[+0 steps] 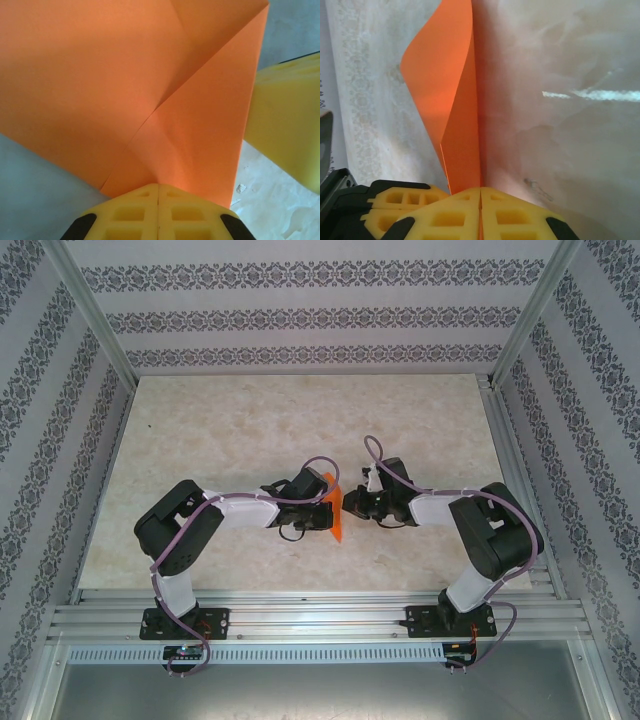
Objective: Fold a paper plane with a square sheet of paper (fold left side to right side)
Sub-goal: Fold the wing for the fifth time at the center of the table.
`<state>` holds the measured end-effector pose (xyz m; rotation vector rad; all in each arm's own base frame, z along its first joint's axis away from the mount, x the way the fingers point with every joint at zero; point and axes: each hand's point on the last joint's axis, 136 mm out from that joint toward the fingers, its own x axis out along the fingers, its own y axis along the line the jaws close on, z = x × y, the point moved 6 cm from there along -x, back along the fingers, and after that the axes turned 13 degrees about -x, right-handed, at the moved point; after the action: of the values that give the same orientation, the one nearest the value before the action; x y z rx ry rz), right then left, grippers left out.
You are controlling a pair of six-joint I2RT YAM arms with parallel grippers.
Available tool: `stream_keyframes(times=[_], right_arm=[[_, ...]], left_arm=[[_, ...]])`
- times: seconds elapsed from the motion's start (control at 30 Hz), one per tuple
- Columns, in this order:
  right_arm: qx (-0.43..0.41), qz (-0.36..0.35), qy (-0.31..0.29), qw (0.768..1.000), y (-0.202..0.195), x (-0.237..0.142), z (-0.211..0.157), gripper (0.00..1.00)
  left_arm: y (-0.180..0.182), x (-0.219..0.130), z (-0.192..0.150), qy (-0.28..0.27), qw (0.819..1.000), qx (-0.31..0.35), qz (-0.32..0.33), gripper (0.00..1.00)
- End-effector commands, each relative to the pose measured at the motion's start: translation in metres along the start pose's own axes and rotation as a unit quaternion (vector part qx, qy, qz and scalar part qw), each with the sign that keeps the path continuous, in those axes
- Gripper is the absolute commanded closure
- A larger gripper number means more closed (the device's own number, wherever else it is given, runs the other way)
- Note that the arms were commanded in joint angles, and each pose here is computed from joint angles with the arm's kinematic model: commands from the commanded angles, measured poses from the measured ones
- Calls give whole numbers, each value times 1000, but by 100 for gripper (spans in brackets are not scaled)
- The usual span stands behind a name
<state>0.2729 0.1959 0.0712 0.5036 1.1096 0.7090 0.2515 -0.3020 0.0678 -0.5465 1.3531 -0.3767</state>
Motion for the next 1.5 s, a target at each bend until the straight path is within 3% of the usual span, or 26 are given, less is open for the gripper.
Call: stream_keyframes(times=[0.0, 0.53, 0.83, 1.03, 1.13, 1.3, 1.47], right_arm=[[-21, 39, -12, 999, 21, 1, 10, 91], [-3, 26, 5, 1000, 16, 20, -11, 92], [10, 15, 11, 1000, 7, 29, -16, 92], [3, 7, 13, 1000, 8, 29, -17, 91], [-1, 3, 14, 1000, 8, 29, -17, 92], [-7, -4, 19, 1000, 9, 29, -18, 91], [-10, -7, 20, 1000, 10, 29, -18, 92]], left_arm=[[20, 11, -3, 5, 999, -9, 31, 96], [19, 1, -2, -4, 1000, -9, 19, 95], [7, -35, 6, -25, 999, -10, -19, 72], [6, -68, 16, -48, 998, -26, -45, 69], [4, -80, 22, -55, 996, -44, -61, 51], [1, -82, 34, -62, 994, -71, -54, 45], [-5, -64, 46, -41, 995, -80, -41, 45]])
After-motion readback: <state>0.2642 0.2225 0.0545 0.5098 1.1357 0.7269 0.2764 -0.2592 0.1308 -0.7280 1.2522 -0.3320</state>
